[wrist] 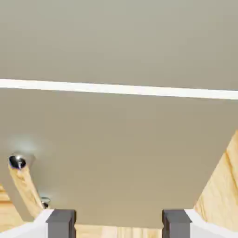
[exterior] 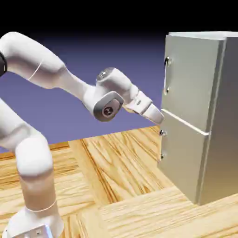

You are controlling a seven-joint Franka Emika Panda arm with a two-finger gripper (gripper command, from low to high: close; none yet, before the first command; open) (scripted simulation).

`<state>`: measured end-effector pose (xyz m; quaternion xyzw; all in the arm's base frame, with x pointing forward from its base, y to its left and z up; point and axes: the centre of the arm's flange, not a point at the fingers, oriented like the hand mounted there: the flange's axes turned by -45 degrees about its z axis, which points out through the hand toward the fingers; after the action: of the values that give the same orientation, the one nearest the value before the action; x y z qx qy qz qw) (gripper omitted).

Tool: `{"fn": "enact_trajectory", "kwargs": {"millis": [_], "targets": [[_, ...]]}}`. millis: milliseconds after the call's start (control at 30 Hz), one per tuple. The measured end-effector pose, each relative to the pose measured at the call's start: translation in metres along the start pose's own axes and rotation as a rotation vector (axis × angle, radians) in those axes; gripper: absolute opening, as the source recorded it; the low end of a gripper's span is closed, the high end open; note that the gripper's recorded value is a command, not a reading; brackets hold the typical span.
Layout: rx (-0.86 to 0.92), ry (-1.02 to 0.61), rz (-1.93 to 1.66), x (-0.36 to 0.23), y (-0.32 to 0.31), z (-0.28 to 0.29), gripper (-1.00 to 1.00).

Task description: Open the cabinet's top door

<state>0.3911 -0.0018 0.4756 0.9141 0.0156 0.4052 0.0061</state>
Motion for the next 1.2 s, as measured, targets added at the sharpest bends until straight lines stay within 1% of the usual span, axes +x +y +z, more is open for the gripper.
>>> {"fn": "enact_trajectory", "kwargs": {"millis": [300, 600, 900, 1200], "targets": [[-0.022, 0.127, 0.051, 0.037, 0.016, -0.036, 0.0], [-0.035, 0.255, 0.082, 0.061, 0.018, -0.068, 0.0], [-0.043, 0.38, 0.094, 0.075, 0.006, -0.089, 0.0], [-0.047, 0.495, 0.091, 0.082, -0.019, -0.095, 0.0]]}}
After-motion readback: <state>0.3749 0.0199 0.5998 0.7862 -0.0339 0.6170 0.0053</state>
